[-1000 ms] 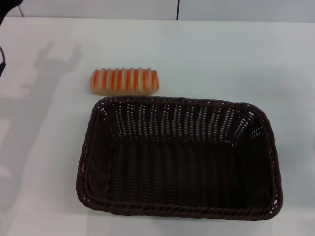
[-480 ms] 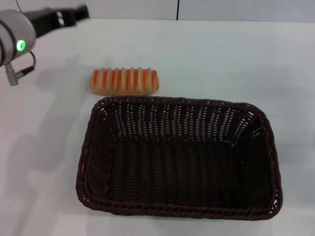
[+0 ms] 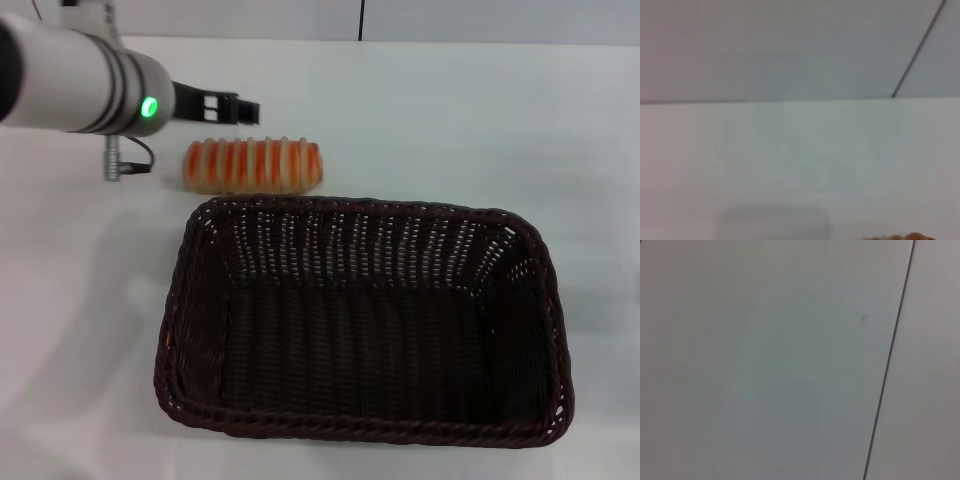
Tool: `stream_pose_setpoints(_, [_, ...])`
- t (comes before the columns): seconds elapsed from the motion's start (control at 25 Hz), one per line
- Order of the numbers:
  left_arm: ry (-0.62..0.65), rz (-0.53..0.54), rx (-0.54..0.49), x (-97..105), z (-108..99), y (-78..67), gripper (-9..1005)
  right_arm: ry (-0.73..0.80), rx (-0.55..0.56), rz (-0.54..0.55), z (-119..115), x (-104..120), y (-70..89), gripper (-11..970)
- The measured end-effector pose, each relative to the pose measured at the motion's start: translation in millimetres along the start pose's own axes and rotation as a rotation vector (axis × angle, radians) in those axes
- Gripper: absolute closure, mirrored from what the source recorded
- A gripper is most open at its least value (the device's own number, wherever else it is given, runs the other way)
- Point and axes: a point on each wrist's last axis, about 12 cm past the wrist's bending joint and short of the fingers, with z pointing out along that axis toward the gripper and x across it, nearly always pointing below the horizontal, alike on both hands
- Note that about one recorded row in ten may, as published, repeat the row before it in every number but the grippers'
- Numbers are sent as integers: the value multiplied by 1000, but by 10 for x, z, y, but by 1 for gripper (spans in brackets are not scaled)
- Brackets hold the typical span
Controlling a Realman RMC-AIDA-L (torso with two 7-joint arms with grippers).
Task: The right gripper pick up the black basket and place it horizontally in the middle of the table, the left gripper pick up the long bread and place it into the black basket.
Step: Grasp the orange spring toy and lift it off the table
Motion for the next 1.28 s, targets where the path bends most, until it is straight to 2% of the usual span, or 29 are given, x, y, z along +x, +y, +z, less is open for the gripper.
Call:
stream_pose_setpoints(0.08, [42,12,14,-58,101,-101,181,3,-2,-2,-16,7,-3,592])
stream_pose_setpoints(0.16, [67,16,17,-80,165,-141,181,5,-2,-3,-26,12,-6,592])
stream_pose_setpoints(0.44, [109,36,-7,-115,357,-182,182,-1,-21,-1,-53,8,24,591])
stream_pose_setpoints(0.68, [113,29,-19,-112,458,-153,183,-5,-23,-3,-52,4,19,591])
stream_pose_setpoints(1.04, [139,31,-31,-92,479,-148,183,-10,-20,0,-40,-8,18,592])
stream_pose_setpoints(1.28, [201,67,-37,-137,358,-226,184,-11,-18,1,-40,-9,17,592])
